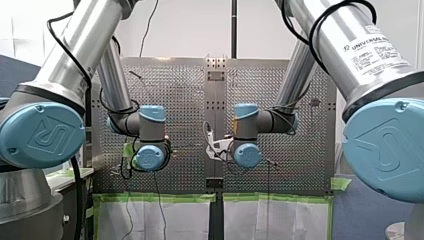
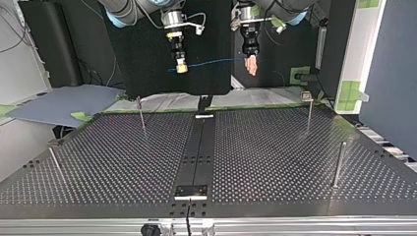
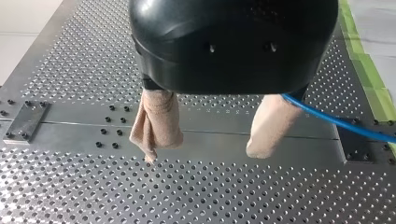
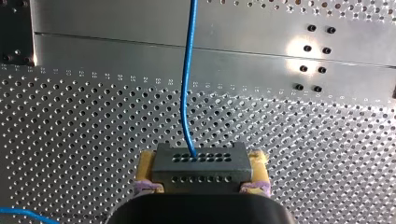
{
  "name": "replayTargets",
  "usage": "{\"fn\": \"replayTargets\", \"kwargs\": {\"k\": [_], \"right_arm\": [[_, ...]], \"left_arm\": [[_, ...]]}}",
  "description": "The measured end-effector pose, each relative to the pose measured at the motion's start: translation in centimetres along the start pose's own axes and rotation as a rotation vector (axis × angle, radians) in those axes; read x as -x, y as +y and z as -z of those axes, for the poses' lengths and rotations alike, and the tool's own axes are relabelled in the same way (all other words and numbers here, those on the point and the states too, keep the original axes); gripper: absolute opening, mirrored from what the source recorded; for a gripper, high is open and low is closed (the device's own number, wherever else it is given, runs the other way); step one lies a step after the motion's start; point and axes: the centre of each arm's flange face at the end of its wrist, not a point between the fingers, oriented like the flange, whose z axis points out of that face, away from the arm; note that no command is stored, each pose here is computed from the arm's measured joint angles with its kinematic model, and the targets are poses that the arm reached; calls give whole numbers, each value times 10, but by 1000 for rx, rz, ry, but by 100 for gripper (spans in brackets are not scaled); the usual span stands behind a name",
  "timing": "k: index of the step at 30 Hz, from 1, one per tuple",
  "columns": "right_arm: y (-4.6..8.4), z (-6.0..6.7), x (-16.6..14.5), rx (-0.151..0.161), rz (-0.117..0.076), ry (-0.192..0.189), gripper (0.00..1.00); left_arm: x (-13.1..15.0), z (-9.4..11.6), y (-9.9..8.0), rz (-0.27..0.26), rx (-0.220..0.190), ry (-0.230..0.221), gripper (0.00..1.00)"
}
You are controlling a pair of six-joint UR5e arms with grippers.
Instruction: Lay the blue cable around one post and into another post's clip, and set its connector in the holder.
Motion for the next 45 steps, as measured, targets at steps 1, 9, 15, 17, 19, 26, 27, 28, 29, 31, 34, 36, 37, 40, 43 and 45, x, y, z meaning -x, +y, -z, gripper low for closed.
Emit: {"fn": "replayTargets", "kwargs": {"k": [1, 9, 15, 17, 19, 26, 27, 28, 29, 31, 34, 36, 37, 40, 43, 45], "right_arm": [[0, 0, 0, 0, 0, 0, 2], [0, 0, 0, 0, 0, 0, 2], [1, 0, 1, 1, 2, -6, 2], [1, 0, 1, 1, 2, -7, 2], [1, 0, 1, 1, 2, -7, 2], [1, 0, 1, 1, 2, -7, 2], [1, 0, 1, 1, 2, -7, 2], [1, 0, 1, 1, 2, -7, 2], [1, 0, 1, 1, 2, -7, 2], [1, 0, 2, 1, 2, -8, 2], [1, 0, 1, 1, 2, -7, 2], [0, 1, 2, -3, 1, -10, 2], [-2, 2, 4, -10, -1, -15, 2], [-15, 11, 16, -54, -12, -54, 2], [-26, 23, 32, -89, -26, -106, 2], [-29, 29, 44, -99, -36, -145, 2]], "left_arm": [[0, 0, 0, 0, 0, 0, 100], [0, 0, 0, 0, 0, 0, 100], [-10, 6, 4, -18, 1, 28, 100], [-13, 7, 5, -23, 2, 35, 100], [-14, 8, 6, -25, 2, 38, 100], [-15, 8, 6, -26, 2, 39, 100], [-15, 8, 6, -26, 2, 39, 100], [-15, 8, 6, -26, 2, 40, 100], [-15, 8, 6, -26, 2, 40, 100], [-15, 8, 6, -26, 2, 40, 100], [-15, 8, 6, -26, 2, 40, 100], [-15, 8, 6, -26, 2, 40, 100], [-15, 8, 6, -26, 2, 40, 100], [-15, 8, 6, -26, 2, 40, 100], [-15, 8, 6, -26, 2, 40, 100], [-15, 8, 6, -26, 2, 40, 100]]}}
